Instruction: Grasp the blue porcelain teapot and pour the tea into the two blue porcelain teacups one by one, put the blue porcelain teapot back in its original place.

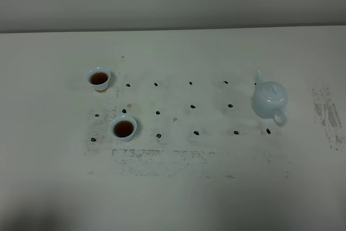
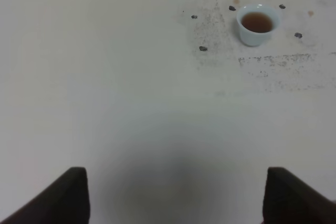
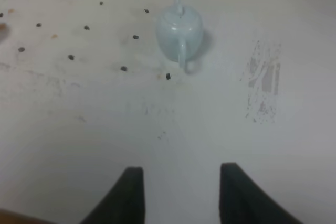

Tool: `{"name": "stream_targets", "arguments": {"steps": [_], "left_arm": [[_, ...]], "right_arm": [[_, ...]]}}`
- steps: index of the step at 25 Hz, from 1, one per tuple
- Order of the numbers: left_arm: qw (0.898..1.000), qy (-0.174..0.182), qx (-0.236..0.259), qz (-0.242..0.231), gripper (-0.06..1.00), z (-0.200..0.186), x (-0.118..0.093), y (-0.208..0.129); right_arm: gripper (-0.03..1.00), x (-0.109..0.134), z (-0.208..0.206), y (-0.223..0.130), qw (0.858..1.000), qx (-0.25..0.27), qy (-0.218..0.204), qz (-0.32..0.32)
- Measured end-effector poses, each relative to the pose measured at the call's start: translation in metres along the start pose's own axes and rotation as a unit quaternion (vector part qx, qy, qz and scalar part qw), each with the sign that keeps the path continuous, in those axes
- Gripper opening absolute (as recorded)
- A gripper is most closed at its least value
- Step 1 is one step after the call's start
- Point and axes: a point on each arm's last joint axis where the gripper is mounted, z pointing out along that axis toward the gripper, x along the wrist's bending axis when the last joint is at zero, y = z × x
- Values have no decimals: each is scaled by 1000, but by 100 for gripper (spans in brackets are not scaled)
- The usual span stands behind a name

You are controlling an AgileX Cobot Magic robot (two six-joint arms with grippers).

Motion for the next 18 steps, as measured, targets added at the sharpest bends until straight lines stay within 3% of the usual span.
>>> {"name": "stream_targets", "arguments": {"steps": [18], "left_arm": [[1000, 0, 0, 0, 65, 0, 0, 0]], "right_arm": [[32, 0, 0, 0, 1000, 0, 0, 3]]}}
